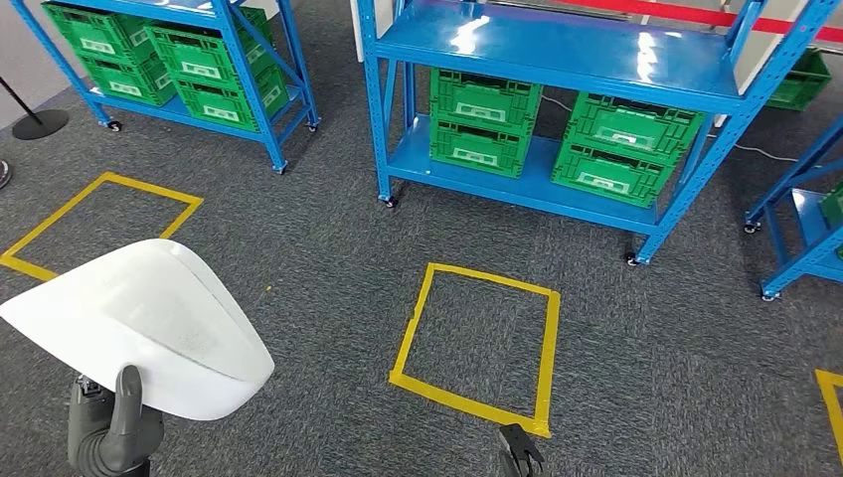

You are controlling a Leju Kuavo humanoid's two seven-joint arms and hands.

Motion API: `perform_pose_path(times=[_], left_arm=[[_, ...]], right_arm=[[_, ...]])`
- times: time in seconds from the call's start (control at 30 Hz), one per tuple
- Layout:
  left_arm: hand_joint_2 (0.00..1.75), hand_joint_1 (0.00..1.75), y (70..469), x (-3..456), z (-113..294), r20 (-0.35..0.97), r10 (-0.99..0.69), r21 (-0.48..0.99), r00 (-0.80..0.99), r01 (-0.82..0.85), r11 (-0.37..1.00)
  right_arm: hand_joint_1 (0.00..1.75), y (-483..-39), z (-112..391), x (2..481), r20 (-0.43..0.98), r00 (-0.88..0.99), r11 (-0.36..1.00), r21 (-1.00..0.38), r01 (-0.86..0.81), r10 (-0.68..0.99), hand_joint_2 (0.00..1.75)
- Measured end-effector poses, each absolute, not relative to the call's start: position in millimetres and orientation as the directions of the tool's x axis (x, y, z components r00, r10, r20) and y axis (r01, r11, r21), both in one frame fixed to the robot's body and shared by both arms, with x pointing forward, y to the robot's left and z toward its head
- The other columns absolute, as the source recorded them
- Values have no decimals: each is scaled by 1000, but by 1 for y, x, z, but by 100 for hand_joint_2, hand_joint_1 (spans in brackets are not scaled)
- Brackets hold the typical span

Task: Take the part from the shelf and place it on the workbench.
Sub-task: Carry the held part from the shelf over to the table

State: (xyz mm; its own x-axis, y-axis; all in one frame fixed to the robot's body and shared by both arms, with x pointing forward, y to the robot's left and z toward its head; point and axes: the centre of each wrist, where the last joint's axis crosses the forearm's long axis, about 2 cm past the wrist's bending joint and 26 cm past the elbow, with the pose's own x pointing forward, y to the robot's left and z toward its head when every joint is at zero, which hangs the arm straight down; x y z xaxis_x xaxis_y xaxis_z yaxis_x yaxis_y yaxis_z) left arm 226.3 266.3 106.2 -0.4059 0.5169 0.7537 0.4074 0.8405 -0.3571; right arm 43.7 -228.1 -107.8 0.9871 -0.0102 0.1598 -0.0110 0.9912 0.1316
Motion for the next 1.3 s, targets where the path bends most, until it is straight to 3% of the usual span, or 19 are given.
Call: perform_pose_path(times=[1.3], left_arm=[[175,175,267,201,101,738,534,-423,-412,335,842]], right_arm=[[0,-238,-109,43,206,978,992,121,-35,9,0]])
